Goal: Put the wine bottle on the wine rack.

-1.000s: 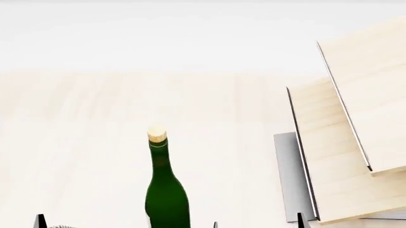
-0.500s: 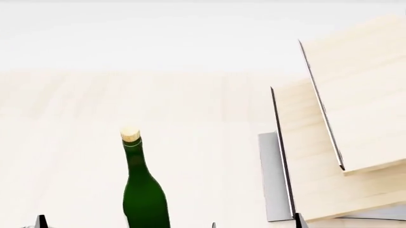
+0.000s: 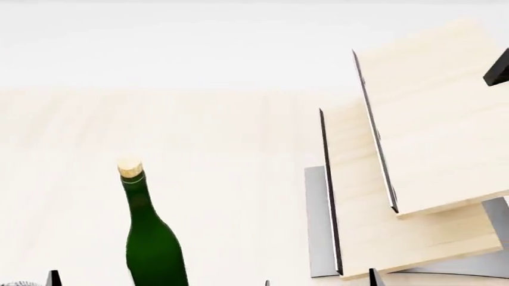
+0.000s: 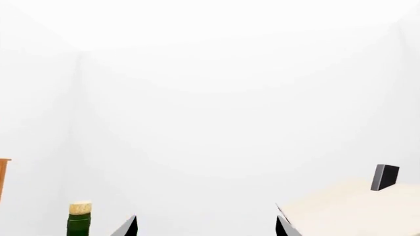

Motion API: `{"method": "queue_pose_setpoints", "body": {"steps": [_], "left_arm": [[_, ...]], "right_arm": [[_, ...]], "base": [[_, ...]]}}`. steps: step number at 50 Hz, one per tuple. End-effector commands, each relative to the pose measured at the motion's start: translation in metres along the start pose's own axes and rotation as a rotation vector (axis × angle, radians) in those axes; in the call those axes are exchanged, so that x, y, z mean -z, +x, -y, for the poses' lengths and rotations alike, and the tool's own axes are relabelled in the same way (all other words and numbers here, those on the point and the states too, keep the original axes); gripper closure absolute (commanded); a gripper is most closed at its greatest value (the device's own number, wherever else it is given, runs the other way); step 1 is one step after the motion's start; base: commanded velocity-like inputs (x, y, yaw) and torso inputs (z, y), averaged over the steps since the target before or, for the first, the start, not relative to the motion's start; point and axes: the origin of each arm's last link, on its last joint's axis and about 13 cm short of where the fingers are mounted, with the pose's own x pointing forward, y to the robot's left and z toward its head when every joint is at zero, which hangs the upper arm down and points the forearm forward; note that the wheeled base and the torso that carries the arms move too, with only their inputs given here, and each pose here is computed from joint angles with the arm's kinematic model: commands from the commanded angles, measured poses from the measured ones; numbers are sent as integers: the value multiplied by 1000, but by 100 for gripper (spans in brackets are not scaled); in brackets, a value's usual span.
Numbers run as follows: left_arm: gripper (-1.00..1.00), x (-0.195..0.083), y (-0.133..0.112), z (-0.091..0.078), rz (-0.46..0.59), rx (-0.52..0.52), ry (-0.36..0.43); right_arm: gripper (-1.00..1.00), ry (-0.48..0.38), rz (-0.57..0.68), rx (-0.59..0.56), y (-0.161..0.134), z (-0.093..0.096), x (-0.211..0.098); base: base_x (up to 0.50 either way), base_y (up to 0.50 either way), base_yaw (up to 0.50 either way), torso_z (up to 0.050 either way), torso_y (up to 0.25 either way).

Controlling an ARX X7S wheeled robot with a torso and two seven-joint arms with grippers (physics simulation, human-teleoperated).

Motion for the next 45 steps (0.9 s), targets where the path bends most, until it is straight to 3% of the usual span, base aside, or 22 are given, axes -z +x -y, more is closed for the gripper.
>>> {"method": "queue_pose_setpoints", "body": {"steps": [1, 45], "left_arm": [[-100, 1, 0, 0, -1, 2, 0], [-100, 0, 0, 0, 0, 0, 0]], "right_arm": [[-100, 1, 0, 0, 0, 0, 0], [-100, -1, 2, -3, -1, -1, -1]], "base": [[0, -109, 0, 0, 0], [0, -106, 0, 0, 0]]}}
